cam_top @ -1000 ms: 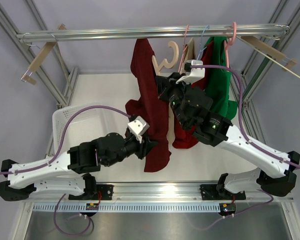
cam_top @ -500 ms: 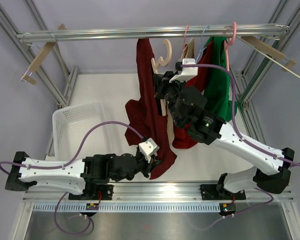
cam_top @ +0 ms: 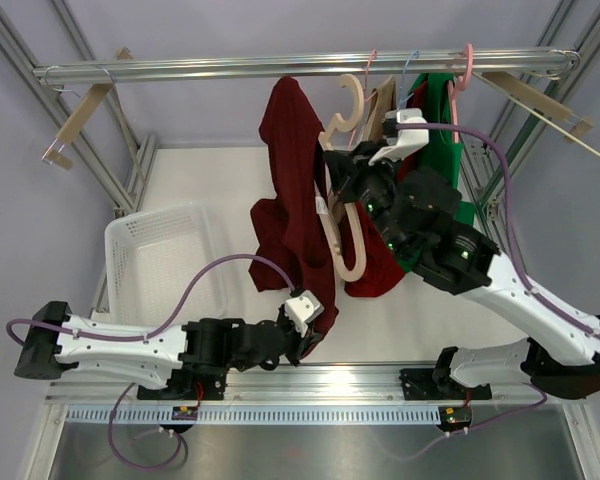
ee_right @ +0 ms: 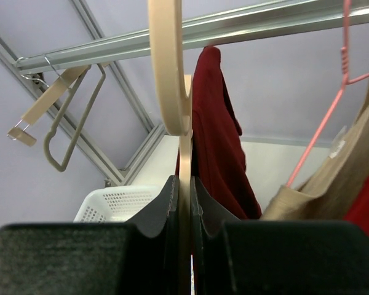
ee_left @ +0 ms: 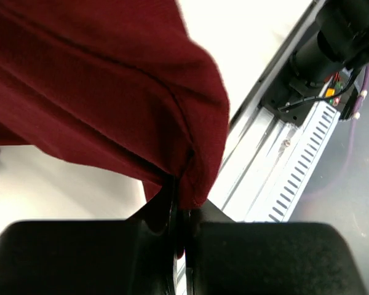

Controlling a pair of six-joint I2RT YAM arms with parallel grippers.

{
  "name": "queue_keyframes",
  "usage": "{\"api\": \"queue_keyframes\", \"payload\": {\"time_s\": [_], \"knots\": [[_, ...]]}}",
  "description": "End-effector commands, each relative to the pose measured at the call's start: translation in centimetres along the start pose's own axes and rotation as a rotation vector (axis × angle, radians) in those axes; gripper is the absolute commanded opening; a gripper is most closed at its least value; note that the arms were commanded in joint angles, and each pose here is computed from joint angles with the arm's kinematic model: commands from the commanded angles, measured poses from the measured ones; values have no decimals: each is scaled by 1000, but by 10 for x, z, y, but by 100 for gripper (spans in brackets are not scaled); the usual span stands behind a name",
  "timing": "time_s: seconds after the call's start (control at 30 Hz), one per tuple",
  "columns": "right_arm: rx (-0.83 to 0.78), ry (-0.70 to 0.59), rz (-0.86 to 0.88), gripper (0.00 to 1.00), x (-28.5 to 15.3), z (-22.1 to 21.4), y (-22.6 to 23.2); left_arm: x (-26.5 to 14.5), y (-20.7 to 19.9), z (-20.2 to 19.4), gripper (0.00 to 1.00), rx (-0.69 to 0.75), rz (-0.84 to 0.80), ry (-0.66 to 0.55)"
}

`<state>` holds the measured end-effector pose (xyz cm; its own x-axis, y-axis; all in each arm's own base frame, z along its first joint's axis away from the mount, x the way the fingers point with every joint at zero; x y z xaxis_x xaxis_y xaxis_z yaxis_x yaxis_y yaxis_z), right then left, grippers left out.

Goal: Remove the t-shirt from the hanger

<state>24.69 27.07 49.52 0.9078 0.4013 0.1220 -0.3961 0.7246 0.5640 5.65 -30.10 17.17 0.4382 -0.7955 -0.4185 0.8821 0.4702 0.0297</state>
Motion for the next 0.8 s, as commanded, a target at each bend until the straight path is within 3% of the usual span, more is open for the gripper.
{"api": "queue_keyframes", "payload": {"time_s": [0.0,0.1,0.23,0.4,0.6,0.7,0.77], "knots": [[291,-351,202,0,-54,148,31,4,-25,-16,0,-16,-108,60],[267,-249,227,0,-62,127,27,-8,-1,4,0,0,19,22],[310,-153,304,0,-104,109,8,-56,34,75,0,-46,115,-205],[327,-21,390,0,-140,85,-2,-108,64,155,0,-21,210,-390],[344,93,538,0,-169,72,9,-129,101,196,0,55,433,-462],[360,125,598,0,-184,72,12,-125,99,212,0,84,385,-536],[372,138,627,0,-190,72,14,-120,98,215,9,89,367,-560]]}}
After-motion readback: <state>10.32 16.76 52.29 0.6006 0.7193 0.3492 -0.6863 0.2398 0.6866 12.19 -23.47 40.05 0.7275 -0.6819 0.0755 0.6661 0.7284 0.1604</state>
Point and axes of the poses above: each gripper's point midway between its finger pads, its own x axis out along the fingers, its own y axis along the line the jaws close on, z = x × y, the point moved 2 cm from there along -x, back along the fingers, and after that the axes turned 15 degrees about x, right-handed, at the moved point
